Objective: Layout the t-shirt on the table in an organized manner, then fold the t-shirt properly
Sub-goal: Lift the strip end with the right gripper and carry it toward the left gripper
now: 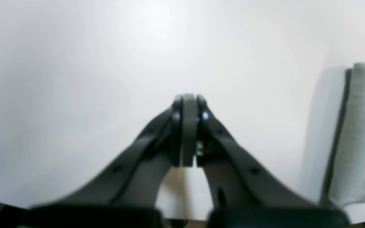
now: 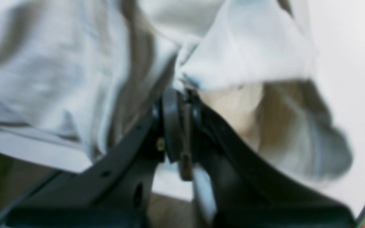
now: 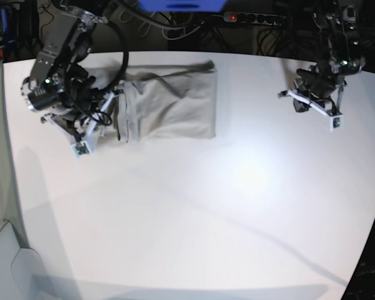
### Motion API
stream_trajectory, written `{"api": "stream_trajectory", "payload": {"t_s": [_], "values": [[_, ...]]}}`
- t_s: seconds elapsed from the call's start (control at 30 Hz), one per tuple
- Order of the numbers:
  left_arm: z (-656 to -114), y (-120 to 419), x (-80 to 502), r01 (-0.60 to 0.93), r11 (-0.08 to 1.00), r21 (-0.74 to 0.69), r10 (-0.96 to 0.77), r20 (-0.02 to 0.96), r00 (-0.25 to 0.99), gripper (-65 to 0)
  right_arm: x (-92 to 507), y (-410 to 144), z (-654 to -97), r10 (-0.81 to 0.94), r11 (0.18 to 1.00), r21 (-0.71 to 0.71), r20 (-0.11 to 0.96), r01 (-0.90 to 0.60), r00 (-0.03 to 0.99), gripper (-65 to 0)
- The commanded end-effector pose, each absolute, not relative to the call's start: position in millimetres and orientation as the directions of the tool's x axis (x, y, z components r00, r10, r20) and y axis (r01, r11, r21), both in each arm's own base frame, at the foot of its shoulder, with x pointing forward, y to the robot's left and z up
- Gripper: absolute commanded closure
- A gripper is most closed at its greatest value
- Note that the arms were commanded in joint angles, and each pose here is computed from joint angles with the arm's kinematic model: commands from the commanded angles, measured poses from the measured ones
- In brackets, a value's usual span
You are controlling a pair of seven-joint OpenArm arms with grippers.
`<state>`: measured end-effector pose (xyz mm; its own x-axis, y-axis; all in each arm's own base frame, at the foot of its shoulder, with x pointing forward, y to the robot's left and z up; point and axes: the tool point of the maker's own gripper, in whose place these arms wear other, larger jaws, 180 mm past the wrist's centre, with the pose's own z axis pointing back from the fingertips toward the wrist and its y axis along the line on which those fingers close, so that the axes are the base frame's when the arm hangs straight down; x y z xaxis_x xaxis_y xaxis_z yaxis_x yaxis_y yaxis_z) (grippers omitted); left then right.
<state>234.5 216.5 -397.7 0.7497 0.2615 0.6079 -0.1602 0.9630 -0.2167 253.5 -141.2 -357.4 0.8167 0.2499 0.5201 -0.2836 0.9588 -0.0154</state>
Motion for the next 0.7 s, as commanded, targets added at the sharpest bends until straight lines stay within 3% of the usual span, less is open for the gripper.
{"api": "stream_trajectory", "payload": {"t_s": [0.0, 0.4, 0.67], "values": [[-388, 217, 240, -0.142, 0.966, -0.215, 0.249, 0.638, 0.729, -0.4, 266, -134, -345, 0.268, 0.951, -0.026, 0.569, -0.309, 0.778, 0.0], [-392, 192, 245, -0.110, 0.960, -0.257, 0.252, 0.627, 0.737, -0.5, 298, -98, -315, 0.369, 0.902, -0.066, 0.629, -0.426, 0.684, 0.0], [-408, 132, 237, -0.090, 0.926, -0.367, 0.269, 0.472, 0.840, -0.4, 299, -94, -314, 0.378, 0.896, -0.068, 0.633, -0.438, 0.676, 0.0]]}}
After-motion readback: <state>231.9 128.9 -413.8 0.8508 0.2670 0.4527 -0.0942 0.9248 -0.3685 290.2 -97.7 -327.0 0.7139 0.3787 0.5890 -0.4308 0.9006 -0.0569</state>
